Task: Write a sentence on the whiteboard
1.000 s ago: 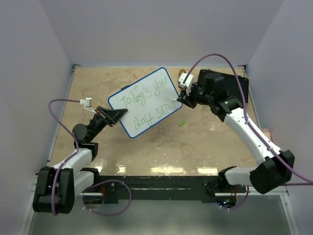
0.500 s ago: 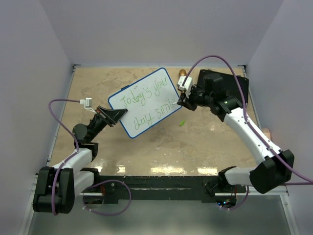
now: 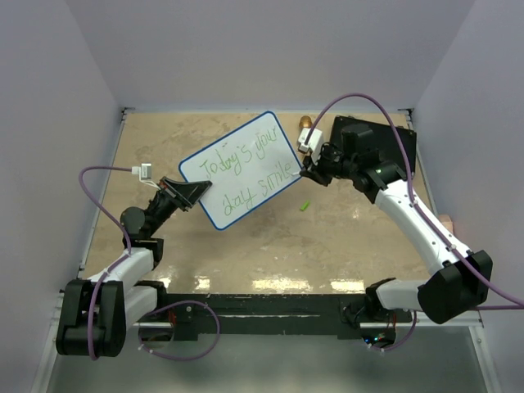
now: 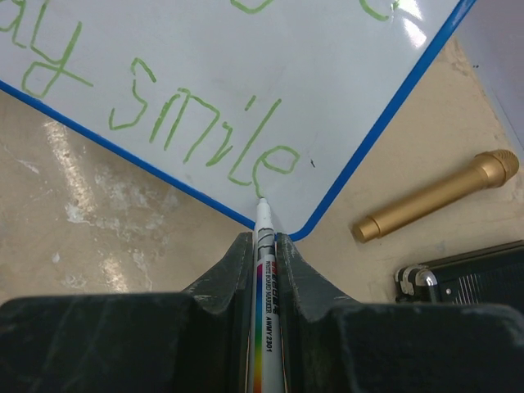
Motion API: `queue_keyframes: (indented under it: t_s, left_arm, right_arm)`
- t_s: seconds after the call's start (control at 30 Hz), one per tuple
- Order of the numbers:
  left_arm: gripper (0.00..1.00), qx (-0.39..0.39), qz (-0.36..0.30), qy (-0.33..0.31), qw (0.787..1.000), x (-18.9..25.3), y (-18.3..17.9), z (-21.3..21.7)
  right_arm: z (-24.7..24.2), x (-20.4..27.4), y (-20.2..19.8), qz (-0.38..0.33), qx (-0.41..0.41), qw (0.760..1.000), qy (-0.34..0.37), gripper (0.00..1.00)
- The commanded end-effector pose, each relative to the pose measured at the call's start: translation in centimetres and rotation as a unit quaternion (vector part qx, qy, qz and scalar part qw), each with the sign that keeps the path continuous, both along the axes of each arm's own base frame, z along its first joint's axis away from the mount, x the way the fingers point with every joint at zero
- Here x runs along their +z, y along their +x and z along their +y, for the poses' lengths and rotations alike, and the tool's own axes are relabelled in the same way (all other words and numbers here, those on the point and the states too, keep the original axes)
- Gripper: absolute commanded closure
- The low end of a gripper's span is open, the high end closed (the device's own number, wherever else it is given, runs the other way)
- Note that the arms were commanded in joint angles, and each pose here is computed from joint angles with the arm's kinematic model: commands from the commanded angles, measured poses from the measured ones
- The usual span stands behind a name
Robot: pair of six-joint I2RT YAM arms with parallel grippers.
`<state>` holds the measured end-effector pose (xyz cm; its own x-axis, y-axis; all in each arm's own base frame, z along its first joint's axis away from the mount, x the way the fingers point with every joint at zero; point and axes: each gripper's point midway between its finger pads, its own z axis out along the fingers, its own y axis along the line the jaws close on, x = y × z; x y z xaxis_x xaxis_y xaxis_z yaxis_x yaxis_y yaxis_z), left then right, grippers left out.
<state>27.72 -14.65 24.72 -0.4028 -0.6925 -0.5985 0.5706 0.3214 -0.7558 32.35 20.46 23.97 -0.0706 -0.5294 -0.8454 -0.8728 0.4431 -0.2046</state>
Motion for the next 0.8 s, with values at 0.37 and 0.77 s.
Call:
queue_keyframes:
  t_s: [0.37, 0.77]
  left_arm:
    - [1.00, 0.004, -0.083, 0.015, 0.996, 2.9, -0.6, 0.4]
    - [1.00, 0.040, -0.237, 0.203, 0.949, 6.7, 1.6, 2.0]
  right_arm:
    - [0.2, 13.8, -3.0, -0.141, 0.060, 0.981, 0.123, 1.00]
    - [-1.3, 12.6, -5.0, -0.114, 0.103, 0.974, 0.167, 1.00]
